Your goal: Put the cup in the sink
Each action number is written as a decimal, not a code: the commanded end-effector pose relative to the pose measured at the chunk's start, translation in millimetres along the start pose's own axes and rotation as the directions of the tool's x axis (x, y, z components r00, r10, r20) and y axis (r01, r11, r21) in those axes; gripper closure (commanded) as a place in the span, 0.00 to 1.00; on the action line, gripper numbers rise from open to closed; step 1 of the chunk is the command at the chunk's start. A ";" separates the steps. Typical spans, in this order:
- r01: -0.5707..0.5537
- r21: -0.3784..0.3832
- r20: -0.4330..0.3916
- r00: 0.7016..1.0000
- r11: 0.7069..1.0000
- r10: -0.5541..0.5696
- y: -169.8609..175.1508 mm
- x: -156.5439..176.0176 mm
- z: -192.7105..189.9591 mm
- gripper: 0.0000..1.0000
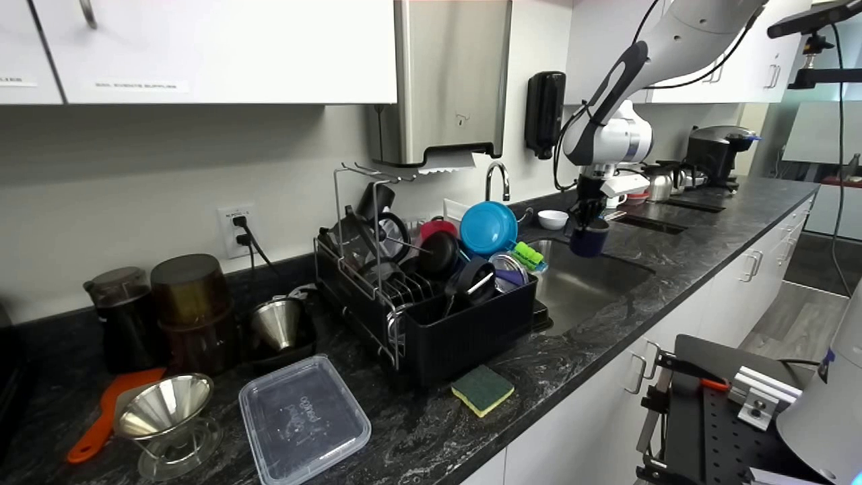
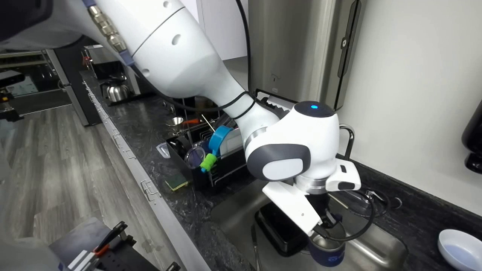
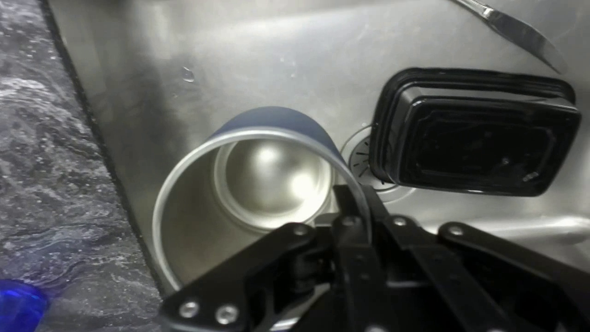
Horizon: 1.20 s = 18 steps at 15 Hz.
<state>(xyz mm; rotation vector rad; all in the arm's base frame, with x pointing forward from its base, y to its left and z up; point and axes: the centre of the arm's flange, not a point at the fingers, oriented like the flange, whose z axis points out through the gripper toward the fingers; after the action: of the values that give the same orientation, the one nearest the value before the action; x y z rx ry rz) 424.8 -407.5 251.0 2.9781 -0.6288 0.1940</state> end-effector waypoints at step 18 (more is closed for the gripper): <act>-0.020 -0.028 0.130 0.991 0.999 0.023 30.4 -15.0 92.6 0.98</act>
<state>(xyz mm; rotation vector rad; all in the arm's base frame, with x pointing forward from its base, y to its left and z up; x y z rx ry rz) 400.0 -428.2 169.6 2.9905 -0.6787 -0.0004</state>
